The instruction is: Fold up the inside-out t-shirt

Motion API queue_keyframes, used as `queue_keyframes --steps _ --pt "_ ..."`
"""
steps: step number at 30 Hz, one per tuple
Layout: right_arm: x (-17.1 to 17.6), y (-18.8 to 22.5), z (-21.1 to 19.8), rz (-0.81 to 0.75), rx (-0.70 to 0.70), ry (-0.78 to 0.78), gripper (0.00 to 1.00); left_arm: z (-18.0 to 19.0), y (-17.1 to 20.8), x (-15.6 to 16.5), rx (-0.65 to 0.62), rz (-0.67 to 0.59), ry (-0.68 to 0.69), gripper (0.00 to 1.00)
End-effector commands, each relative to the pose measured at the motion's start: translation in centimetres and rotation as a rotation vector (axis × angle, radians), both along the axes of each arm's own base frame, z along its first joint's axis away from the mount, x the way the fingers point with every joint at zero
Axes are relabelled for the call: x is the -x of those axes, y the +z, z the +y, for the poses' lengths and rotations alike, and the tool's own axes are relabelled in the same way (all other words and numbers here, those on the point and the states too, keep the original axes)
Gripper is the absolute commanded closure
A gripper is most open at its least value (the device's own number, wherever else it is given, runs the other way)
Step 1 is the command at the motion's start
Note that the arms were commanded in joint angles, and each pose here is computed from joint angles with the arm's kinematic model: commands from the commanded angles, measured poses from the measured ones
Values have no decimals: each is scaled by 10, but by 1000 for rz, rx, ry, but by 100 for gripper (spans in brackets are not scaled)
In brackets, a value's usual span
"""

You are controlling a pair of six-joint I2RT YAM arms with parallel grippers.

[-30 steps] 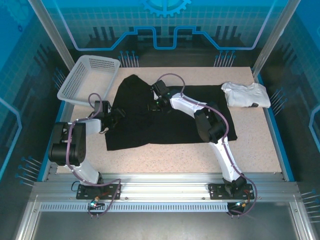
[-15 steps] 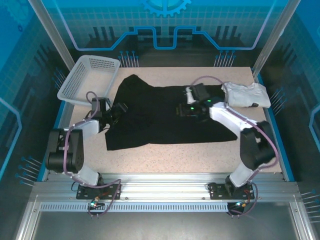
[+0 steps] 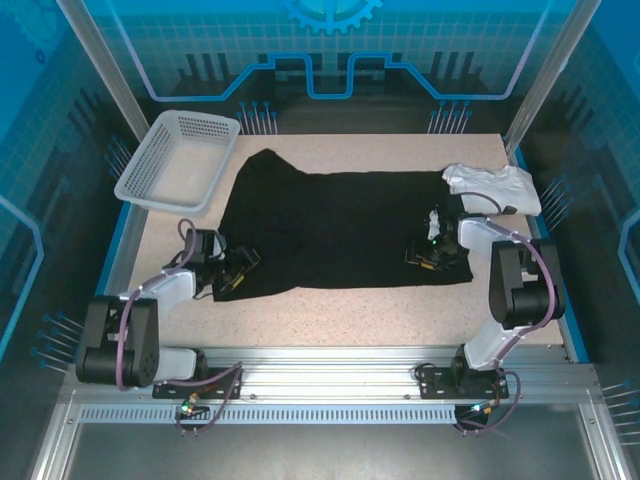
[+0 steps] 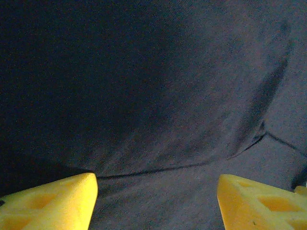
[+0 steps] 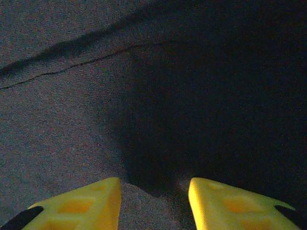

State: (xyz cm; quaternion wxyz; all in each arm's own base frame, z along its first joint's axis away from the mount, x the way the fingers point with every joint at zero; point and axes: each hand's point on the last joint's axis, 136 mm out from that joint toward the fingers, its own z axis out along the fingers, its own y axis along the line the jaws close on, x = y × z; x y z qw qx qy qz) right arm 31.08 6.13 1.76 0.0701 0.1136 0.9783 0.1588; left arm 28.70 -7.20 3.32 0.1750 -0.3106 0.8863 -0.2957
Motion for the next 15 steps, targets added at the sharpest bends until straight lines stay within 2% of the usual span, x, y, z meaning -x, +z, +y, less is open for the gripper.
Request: queue_keyframes --steps 1,7,10,12,15 --pt "62 -16 4 192 -42 -31 57 6 -19 41 -35 119 14 32" --pt "105 -10 6 223 -55 -77 57 10 -26 94 6 178 131 32" --pt "113 3 3 172 -33 -133 57 19 -14 107 -16 137 187 32" --pt "105 18 -2 69 -16 -163 57 24 -1 100 -16 60 228 31" --pt "66 57 -9 -156 14 -165 53 34 32 62 -49 -116 265 31"
